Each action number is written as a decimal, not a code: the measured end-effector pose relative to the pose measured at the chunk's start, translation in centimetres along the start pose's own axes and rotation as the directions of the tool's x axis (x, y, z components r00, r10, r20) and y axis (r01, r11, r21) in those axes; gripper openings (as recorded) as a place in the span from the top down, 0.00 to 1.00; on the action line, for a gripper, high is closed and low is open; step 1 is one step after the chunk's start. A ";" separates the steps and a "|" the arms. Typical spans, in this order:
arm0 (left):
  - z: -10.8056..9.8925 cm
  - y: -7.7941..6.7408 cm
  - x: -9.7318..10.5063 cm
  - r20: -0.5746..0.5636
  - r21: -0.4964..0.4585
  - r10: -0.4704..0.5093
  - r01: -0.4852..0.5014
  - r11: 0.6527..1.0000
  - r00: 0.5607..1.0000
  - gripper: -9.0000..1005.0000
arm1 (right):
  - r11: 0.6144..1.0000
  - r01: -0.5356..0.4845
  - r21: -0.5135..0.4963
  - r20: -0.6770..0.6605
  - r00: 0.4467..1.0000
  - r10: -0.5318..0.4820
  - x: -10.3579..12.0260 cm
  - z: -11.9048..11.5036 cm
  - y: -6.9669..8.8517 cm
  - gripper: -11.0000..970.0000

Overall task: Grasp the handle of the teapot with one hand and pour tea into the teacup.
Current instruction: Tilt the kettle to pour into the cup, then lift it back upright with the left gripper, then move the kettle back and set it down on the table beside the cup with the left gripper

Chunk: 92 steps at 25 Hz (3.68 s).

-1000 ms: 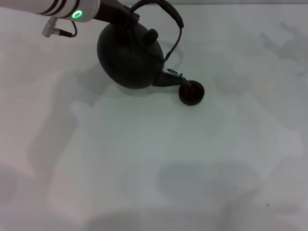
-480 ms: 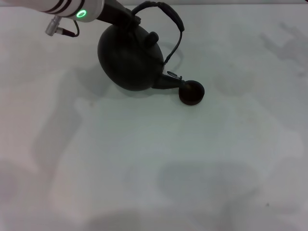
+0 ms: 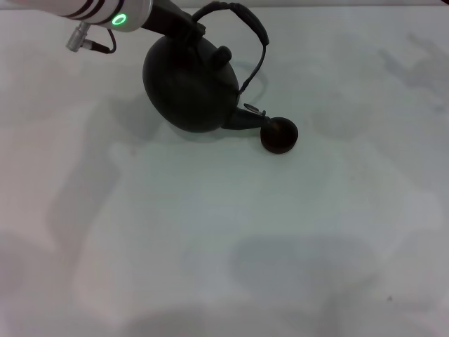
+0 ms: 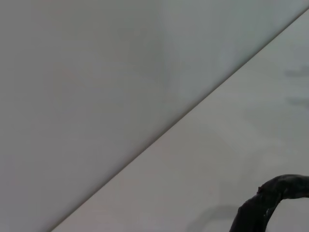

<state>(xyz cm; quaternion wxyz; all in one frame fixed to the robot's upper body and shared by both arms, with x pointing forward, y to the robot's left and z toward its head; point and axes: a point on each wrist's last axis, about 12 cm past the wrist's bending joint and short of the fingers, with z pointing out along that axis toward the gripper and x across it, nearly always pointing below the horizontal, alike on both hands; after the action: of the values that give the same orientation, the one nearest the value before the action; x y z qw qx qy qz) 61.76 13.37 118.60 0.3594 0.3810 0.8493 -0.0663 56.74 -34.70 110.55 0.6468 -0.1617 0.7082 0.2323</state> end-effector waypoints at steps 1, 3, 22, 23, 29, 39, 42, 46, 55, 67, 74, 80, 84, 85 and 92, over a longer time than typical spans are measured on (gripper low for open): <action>0.0 0.0 0.0 0.000 0.000 0.000 0.000 1.000 1.000 0.81 | 1.000 -0.001 0.000 0.000 1.000 0.001 0.0 0.0 0.0 0.16; 0.0 0.0 0.0 0.000 0.000 0.000 0.000 1.000 1.000 0.81 | 1.000 -0.002 0.000 -0.001 1.000 0.002 0.1 0.0 0.0 0.16; -0.3 0.5 0.6 0.058 0.002 -0.017 0.017 1.000 0.998 0.81 | 1.000 -0.017 -0.001 -0.007 1.000 0.017 0.5 -0.1 0.1 0.16; -0.5 0.5 0.6 0.072 0.011 -0.020 0.019 1.000 0.997 0.82 | 1.000 -0.017 -0.001 -0.008 1.000 0.017 0.5 -0.1 0.1 0.16; -1.9 0.8 1.0 0.170 0.109 -0.065 0.047 0.993 0.983 0.82 | 1.000 -0.019 0.000 -0.008 1.000 0.019 0.5 -0.1 0.1 0.16; -5.0 3.6 5.1 0.317 0.164 -0.170 0.123 0.979 0.933 0.82 | 1.000 -0.022 0.001 -0.013 1.000 0.022 0.5 -0.1 0.1 0.16; -6.0 4.2 6.9 0.402 0.174 -0.176 0.114 0.978 0.899 0.81 | 1.000 -0.020 -0.003 -0.018 1.000 0.020 0.6 -0.1 0.1 0.16; -6.7 4.2 9.1 0.501 0.185 -0.143 0.056 0.981 0.854 0.82 | 1.000 -0.020 -0.009 -0.021 1.000 0.019 0.6 0.0 0.2 0.16; -6.5 5.5 15.5 0.635 0.231 -0.248 0.127 0.965 0.731 0.82 | 0.999 -0.039 -0.012 -0.034 0.999 0.038 0.7 0.0 0.2 0.16; -4.9 5.1 22.5 0.675 0.213 -0.348 0.280 0.936 0.651 0.82 | 0.999 -0.025 -0.026 -0.080 0.997 0.023 1.1 0.0 0.3 0.16; -3.8 4.0 25.0 0.659 0.181 -0.377 0.349 0.919 0.651 0.82 | 0.999 -0.019 -0.027 -0.090 0.996 0.017 1.1 0.0 0.2 0.16; -2.7 3.0 26.4 0.628 0.152 -0.386 0.381 0.912 0.676 0.82 | 1.000 -0.013 -0.024 -0.100 0.995 0.011 1.2 0.1 0.2 0.16; -2.2 2.2 27.0 0.625 0.137 -0.384 0.389 0.911 0.680 0.82 | 1.000 -0.008 -0.027 -0.100 0.995 0.005 1.1 0.2 0.2 0.16; -2.2 2.2 27.0 0.625 0.137 -0.384 0.389 0.911 0.680 0.82 | 1.000 -0.007 -0.028 -0.100 0.995 0.005 1.1 0.2 0.2 0.16; -1.7 2.0 27.6 0.608 0.104 -0.379 0.403 0.909 0.698 0.82 | 1.000 -0.005 -0.023 -0.103 0.995 0.003 1.1 0.3 0.2 0.16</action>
<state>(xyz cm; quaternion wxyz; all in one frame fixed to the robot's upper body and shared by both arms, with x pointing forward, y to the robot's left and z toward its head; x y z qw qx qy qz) 49.72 31.95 101.98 0.6005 0.1423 0.7475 -0.2457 56.80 -34.31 109.46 0.6072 -0.1795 0.7380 0.2334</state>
